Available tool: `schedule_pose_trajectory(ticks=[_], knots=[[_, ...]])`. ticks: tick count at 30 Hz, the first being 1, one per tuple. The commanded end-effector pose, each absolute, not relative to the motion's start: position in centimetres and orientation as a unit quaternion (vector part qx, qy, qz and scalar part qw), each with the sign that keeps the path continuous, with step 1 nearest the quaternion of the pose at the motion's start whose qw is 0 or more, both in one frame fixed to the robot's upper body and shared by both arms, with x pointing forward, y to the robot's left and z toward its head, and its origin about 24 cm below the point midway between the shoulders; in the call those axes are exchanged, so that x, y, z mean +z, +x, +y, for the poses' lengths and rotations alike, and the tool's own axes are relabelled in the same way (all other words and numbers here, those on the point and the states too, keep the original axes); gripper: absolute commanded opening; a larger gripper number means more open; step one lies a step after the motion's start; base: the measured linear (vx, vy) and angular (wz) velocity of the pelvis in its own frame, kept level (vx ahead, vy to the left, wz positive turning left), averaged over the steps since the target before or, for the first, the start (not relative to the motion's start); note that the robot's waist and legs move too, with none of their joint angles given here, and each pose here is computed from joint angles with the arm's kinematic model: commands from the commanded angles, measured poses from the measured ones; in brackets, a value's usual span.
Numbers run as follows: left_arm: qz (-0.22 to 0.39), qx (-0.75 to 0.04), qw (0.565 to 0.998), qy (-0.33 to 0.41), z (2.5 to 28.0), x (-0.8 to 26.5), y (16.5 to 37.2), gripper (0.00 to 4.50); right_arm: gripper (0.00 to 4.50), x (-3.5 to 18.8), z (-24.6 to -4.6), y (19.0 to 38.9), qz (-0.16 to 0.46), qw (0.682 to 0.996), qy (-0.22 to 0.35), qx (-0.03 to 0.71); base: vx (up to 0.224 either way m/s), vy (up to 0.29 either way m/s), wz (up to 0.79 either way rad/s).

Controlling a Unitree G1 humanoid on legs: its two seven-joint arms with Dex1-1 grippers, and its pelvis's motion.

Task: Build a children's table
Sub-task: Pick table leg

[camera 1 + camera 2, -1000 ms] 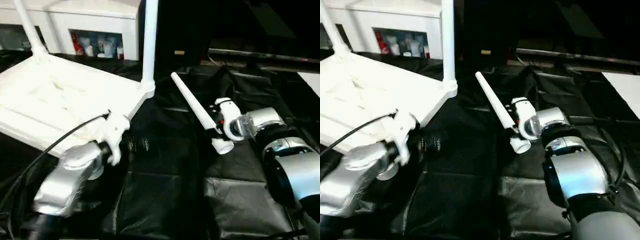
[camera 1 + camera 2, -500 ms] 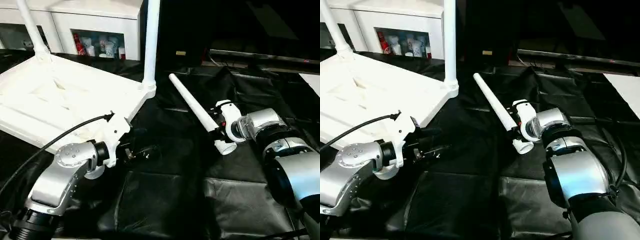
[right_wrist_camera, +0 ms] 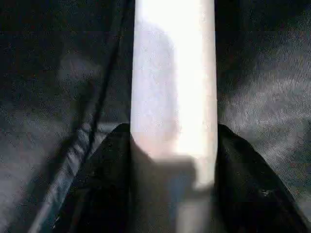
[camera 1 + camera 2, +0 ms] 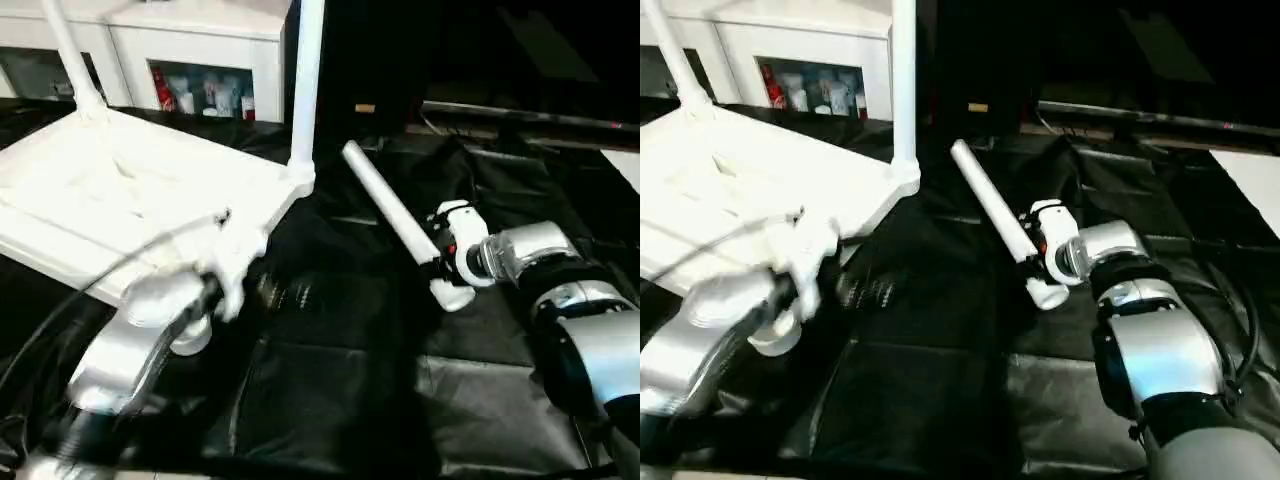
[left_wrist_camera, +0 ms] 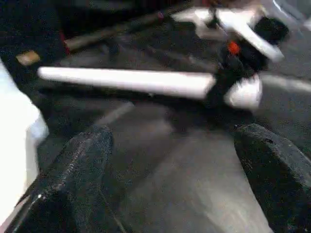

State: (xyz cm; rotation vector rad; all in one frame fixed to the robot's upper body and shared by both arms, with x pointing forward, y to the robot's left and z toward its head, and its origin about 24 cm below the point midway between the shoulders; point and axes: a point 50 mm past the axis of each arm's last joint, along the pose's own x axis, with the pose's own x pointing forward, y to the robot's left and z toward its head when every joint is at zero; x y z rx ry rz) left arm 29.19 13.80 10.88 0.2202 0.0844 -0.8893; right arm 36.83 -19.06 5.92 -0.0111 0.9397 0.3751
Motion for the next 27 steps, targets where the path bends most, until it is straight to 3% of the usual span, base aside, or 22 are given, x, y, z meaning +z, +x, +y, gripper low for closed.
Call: schedule_pose_trajectory(ticks=[1,3,4,5,8,9,12,14,15,16,17,19,22,27], knots=[[0.029,-0.4,0.91,0.108,13.9,11.2,30.0,4.5,1.97,6.1,-19.6,37.1,0.416,0.894,0.014,0.163,0.0,0.0,0.0],[0.013,-0.36,0.926,0.109,13.8,11.6,31.0,4.5,1.97,6.6,-19.9,37.8,0.35,0.924,0.049,0.143,0.0,0.0,0.0],[0.013,-0.36,0.926,0.109,13.8,11.6,31.0,4.5,1.97,6.6,-19.9,37.8,0.35,0.924,0.049,0.143,0.0,0.0,0.0],[0.001,-0.339,0.936,0.096,13.7,12.1,31.6,4.5,1.97,7.3,-19.9,38.2,0.279,0.944,0.095,0.147,0.0,0.0,0.0],[-0.01,-0.32,0.945,0.064,13.5,12.6,32.2,4.5,1.97,8.0,-20.2,38.3,0.205,0.955,0.154,0.15,0.0,0.0,0.0],[-0.012,-0.32,0.946,0.054,13.2,12.6,32.3,4.5,1.97,8.0,-20.3,38.0,0.183,0.949,0.201,0.159,0.0,0.0,0.0],[-0.021,-0.327,0.944,0.031,12.5,13.0,32.4,4.5,1.97,8.4,-20.4,37.3,0.125,0.937,0.267,0.188,0.0,0.0,0.0],[-0.027,-0.333,0.942,0.013,12.1,13.3,32.4,4.5,1.96,8.7,-20.1,36.6,0.087,0.93,0.286,0.215,0.0,0.0,0.0],[-0.037,-0.341,0.939,-0.018,11.6,13.9,32.7,4.5,1.96,9.6,-19.7,35.5,0.026,0.916,0.299,0.267,0.0,0.0,0.0],[-0.037,-0.341,0.939,-0.018,11.6,13.9,32.7,4.5,1.96,9.6,-19.7,35.5,0.026,0.916,0.299,0.267,0.0,0.0,0.0],[-0.048,-0.347,0.935,-0.045,11.2,14.6,33.1,4.5,1.96,10.4,-19.3,34.4,-0.016,0.896,0.316,0.311,0.0,0.0,0.0],[-0.052,-0.349,0.934,-0.054,11.0,14.9,33.2,4.5,1.96,10.6,-19.1,33.9,-0.027,0.887,0.326,0.327,0.0,0.0,0.0],[-0.056,-0.397,0.911,-0.092,9.5,16.2,33.4,4.5,1.96,11.6,-18.3,32.0,-0.045,0.842,0.35,0.408,0.0,0.0,0.0],[-0.021,-0.459,0.869,-0.186,7.5,17.2,33.4,4.5,1.96,12.3,-17.5,30.3,-0.065,0.814,0.35,0.458,0.0,0.0,0.0]])
